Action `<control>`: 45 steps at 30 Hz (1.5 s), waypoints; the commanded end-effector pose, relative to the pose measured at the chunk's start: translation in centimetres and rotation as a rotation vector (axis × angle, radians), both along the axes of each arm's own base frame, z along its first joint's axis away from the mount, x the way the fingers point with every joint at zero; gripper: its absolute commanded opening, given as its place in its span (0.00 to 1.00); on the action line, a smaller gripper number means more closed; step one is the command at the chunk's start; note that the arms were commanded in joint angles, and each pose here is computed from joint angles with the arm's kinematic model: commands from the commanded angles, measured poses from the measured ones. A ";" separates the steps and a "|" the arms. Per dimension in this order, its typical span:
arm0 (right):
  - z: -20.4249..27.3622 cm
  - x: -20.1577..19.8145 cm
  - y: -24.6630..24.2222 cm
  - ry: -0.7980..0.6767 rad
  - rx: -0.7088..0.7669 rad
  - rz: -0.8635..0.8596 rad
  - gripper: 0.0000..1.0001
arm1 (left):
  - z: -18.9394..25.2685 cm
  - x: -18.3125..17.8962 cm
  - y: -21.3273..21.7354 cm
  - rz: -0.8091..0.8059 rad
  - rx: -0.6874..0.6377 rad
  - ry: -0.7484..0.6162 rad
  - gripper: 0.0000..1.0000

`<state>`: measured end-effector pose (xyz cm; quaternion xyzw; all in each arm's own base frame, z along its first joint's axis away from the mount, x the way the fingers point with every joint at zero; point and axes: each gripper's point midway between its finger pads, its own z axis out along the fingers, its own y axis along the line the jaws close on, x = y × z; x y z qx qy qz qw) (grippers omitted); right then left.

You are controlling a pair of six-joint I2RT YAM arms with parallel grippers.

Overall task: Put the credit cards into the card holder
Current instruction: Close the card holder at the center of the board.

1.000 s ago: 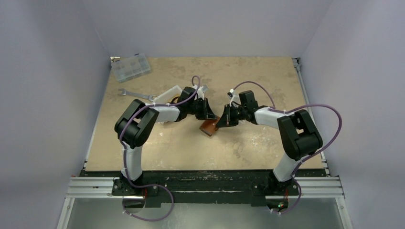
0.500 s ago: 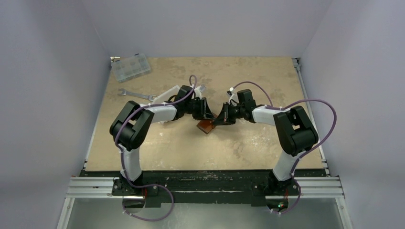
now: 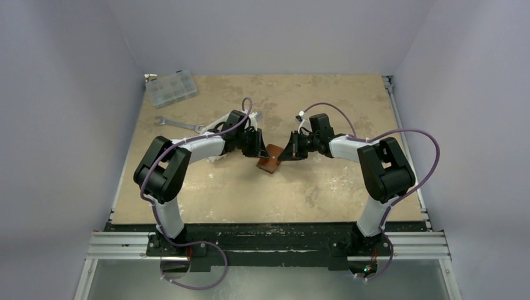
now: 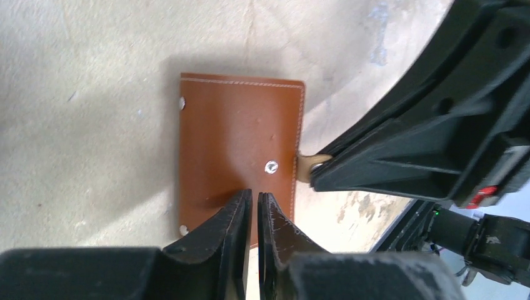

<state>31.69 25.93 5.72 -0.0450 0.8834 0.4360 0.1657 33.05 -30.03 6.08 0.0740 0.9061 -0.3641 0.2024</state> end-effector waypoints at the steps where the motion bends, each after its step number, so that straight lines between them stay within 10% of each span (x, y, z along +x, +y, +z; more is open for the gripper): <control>1: 1.7 1.3 0.6 -0.068 0.024 0.035 0.00 | -1.2 -1.0 1.3 0.000 0.066 -0.011 0.12; 36: 2.2 2.4 3.9 -0.024 0.203 0.096 0.02 | -4.9 -5.8 -0.4 -0.058 -0.033 0.089 0.03; 45: 1.1 1.3 3.0 -0.072 0.116 0.202 0.00 | 1.8 -3.2 1.0 -0.020 -0.173 0.034 0.14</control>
